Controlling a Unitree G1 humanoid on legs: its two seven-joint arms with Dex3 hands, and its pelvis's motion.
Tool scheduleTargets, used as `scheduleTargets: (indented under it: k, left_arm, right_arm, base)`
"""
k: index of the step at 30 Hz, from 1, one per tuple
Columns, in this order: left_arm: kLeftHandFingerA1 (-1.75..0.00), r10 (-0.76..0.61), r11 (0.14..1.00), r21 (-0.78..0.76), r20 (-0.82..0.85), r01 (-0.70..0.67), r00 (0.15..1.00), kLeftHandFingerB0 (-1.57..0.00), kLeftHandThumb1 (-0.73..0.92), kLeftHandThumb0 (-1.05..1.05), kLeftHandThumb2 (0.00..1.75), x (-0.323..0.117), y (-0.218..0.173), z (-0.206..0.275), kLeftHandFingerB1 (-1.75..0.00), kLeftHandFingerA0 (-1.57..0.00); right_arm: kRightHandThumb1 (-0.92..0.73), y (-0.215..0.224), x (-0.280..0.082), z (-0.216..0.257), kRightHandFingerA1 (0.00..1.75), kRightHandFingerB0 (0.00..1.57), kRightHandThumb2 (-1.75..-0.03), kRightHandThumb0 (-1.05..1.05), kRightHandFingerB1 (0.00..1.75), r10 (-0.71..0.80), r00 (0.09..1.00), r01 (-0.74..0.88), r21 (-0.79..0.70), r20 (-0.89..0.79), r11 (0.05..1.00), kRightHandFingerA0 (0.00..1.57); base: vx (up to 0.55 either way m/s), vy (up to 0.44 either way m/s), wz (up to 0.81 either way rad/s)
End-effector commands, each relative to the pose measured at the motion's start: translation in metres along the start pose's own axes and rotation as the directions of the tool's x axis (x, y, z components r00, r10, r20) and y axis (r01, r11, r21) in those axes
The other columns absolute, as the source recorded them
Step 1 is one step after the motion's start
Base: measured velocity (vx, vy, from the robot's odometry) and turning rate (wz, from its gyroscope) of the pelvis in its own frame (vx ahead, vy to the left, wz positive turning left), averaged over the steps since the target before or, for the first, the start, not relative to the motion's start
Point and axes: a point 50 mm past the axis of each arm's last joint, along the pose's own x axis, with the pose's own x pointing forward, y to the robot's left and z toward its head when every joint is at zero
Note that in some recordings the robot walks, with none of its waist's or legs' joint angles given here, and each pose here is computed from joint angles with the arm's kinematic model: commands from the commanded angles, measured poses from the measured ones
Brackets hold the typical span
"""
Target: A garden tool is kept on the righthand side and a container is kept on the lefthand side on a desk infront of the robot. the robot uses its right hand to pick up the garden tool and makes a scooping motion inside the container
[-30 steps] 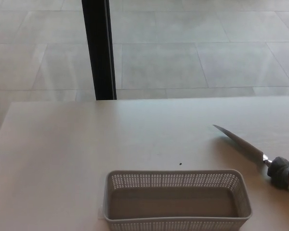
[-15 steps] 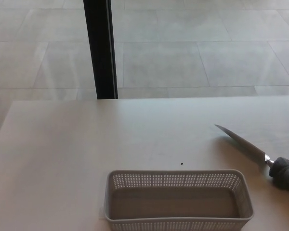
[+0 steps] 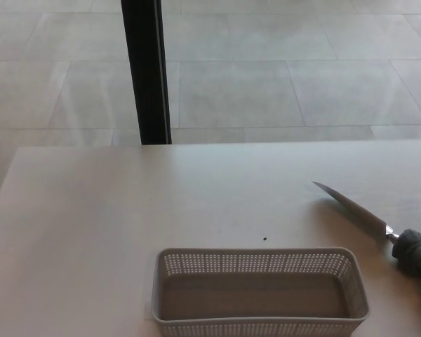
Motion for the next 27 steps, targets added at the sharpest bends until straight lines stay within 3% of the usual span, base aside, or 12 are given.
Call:
scheduleTargets:
  k: [1,8,17,18,19,21,22,23,24,25,26,27]
  left_arm:
    - [-0.73,0.002,1.000,-0.027,0.003,-0.002,1.000,-0.61,0.65,-0.52,0.59,0.000,0.006,0.001,-0.56,-0.69]
    - [-0.70,-0.002,1.000,-0.030,0.009,0.002,1.000,-0.61,0.64,-0.53,0.59,0.000,0.006,0.002,-0.54,-0.73]
    - [-0.67,-0.003,1.000,-0.012,0.018,0.004,1.000,-0.60,0.65,-0.54,0.59,0.000,0.004,0.006,-0.52,-0.72]
    - [-0.67,-0.001,1.000,-0.017,0.021,0.002,1.000,-0.64,0.66,-0.55,0.59,0.000,0.005,0.006,-0.56,-0.71]
    - [-0.66,0.000,1.000,-0.015,0.020,0.000,1.000,-0.65,0.64,-0.56,0.59,0.000,0.005,0.006,-0.55,-0.73]
    - [-0.66,0.005,1.000,-0.020,0.015,-0.005,1.000,-0.65,0.64,-0.56,0.59,0.000,0.004,0.006,-0.55,-0.73]
    - [-0.70,-0.004,1.000,-0.015,0.025,0.004,1.000,-0.63,0.66,-0.54,0.59,0.000,0.004,0.006,-0.56,-0.74]
    - [-0.72,-0.005,1.000,-0.011,0.028,0.005,1.000,-0.64,0.65,-0.55,0.59,0.000,0.003,0.007,-0.56,-0.74]
    - [-0.72,-0.005,1.000,-0.010,0.028,0.005,1.000,-0.64,0.65,-0.55,0.59,0.000,0.003,0.007,-0.56,-0.74]
    - [-0.72,-0.008,1.000,-0.004,0.028,0.008,1.000,-0.64,0.66,-0.55,0.60,0.000,0.003,0.007,-0.57,-0.74]
    - [-0.72,-0.010,1.000,0.013,0.029,0.009,1.000,-0.64,0.66,-0.56,0.60,0.000,0.003,0.006,-0.55,-0.74]
    - [-0.69,-0.009,1.000,0.007,0.026,0.008,1.000,-0.63,0.67,-0.53,0.60,0.000,0.004,0.007,-0.56,-0.72]
  right_arm:
    - [-0.70,0.019,-0.002,-0.015,0.17,0.09,-1.08,-0.95,0.14,0.152,0.981,-0.185,-0.342,-0.121,0.921,0.01]
    - [-0.68,0.032,0.004,-0.031,0.21,0.13,-1.08,-0.93,0.20,0.163,0.967,-0.226,-0.365,-0.195,0.903,0.01]
    - [-0.66,0.045,0.015,-0.044,0.13,0.08,-1.05,-0.99,0.27,0.195,0.939,-0.284,-0.315,-0.285,0.905,0.00]
    - [-0.62,0.048,0.019,-0.043,0.18,0.11,-1.03,-0.92,0.32,0.194,0.936,-0.289,-0.323,-0.294,0.901,0.05]
    - [-0.75,0.050,0.020,-0.043,0.35,0.13,-0.65,-0.89,0.28,0.191,0.936,-0.288,-0.328,-0.295,0.900,0.00]
    - [-0.75,0.050,0.021,-0.043,0.35,0.13,-0.65,-0.89,0.28,0.185,0.937,-0.281,-0.327,-0.295,0.902,0.00]
    - [-0.56,0.055,0.022,-0.043,0.40,0.11,-0.95,-0.80,0.41,0.160,0.942,-0.258,-0.331,-0.293,0.908,0.01]
    - [-0.40,0.057,0.023,-0.043,0.56,0.00,-1.00,-0.38,0.49,0.140,0.948,-0.239,-0.350,-0.286,0.906,0.05]
    - [-0.40,0.057,0.023,-0.044,0.56,0.00,-1.00,-0.38,0.49,0.139,0.948,-0.238,-0.350,-0.286,0.906,0.05]
    - [-0.55,0.059,0.023,-0.044,0.55,0.11,-0.89,-0.74,0.44,0.133,0.948,-0.236,-0.356,-0.290,0.904,0.06]
    - [-0.68,0.062,0.024,-0.044,0.56,0.20,-0.61,-0.69,0.34,0.124,0.949,-0.228,-0.359,-0.289,0.905,0.12]
    - [-0.52,0.067,0.023,-0.043,0.60,0.16,-0.87,-0.68,0.45,0.118,0.955,-0.214,-0.354,-0.274,0.911,0.22]
  base:
    - [0.00,0.000,0.00]
    - [0.00,0.000,0.00]
    - [0.00,0.000,0.00]
    - [0.00,0.000,0.00]
    - [0.00,0.000,0.00]
    - [0.00,0.000,0.00]
    - [0.00,0.000,0.00]
    - [0.00,0.000,0.00]
    - [0.00,0.000,0.00]
    - [0.00,0.000,0.00]
    - [0.00,0.000,0.00]
    - [0.00,0.000,0.00]
